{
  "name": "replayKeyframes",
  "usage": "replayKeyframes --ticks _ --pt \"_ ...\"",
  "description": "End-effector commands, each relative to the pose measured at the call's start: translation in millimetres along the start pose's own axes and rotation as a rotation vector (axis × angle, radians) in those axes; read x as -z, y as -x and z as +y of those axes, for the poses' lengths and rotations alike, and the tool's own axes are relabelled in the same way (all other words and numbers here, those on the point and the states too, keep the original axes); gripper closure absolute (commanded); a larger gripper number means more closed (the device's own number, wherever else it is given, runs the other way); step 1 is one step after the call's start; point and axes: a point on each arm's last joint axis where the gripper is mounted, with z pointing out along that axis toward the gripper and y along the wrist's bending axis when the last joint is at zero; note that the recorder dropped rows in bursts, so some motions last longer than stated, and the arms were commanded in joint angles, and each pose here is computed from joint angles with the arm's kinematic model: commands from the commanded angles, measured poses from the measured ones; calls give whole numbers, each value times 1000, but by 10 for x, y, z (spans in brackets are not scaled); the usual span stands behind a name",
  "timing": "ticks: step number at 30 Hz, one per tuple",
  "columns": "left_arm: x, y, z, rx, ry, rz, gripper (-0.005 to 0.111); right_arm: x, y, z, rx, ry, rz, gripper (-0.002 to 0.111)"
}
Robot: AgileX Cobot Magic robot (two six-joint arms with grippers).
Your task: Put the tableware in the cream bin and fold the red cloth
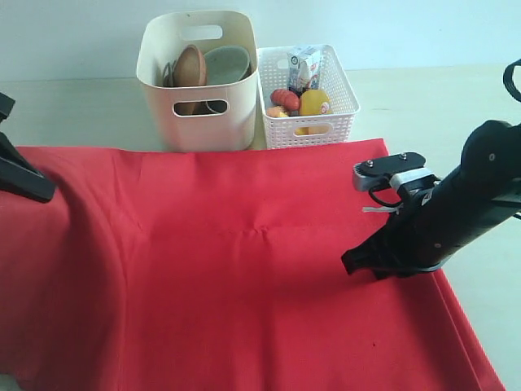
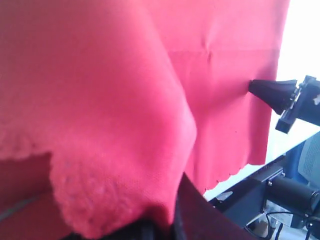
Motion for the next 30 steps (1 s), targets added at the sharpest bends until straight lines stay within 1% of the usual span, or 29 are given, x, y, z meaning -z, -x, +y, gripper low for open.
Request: replayKeyframes --ticks 1,5,9,13,16,18,19,20,21,22,23,24,25,28,30 --pt "-143 -17 -215 -17 -42 42 107 -94 -34 -24 1 -14 20 108" --pt "-293 -10 -373 -12 -119 68 107 -94 -33 -22 -6 -11 19 108" --pt "-474 8 -488 15 -195 105 107 -94 -33 -22 -6 -11 19 108" --pt "-657 41 -638 -3 -225 156 107 -94 -33 -22 -6 -11 19 108" --pt "-775 113 -831 -21 -260 178 107 -94 -33 -22 -6 -11 19 108" --pt "-839 169 -967 -32 -304 179 107 -94 -33 -21 -8 -11 19 108" --pt "-920 227 -1106 -34 -353 184 107 -94 -33 -21 -8 -11 19 108" --pt "-966 259 -1150 -33 -367 189 107 -94 -33 -21 -8 -11 19 108" --pt "-1096 294 -1237 -33 -379 217 107 -94 -33 -21 -11 -10 19 108" --pt "-1163 295 -1270 -31 -376 236 107 -94 -35 -20 -10 -9 21 108" --pt "-1336 308 -1330 -26 -375 275 107 -94 -35 -20 -10 -9 21 108" --pt "-1427 311 -1360 -18 -379 295 107 -94 -35 -20 -12 -9 20 108" --pt "-1571 324 -1414 -2 -400 318 107 -94 -35 -20 -18 -9 20 108" --pt "-1856 383 -1490 36 -439 334 107 -94 -35 -20 -28 -9 20 108" --pt "-2093 450 -1528 40 -437 331 107 -94 -35 -20 -31 -9 20 108"
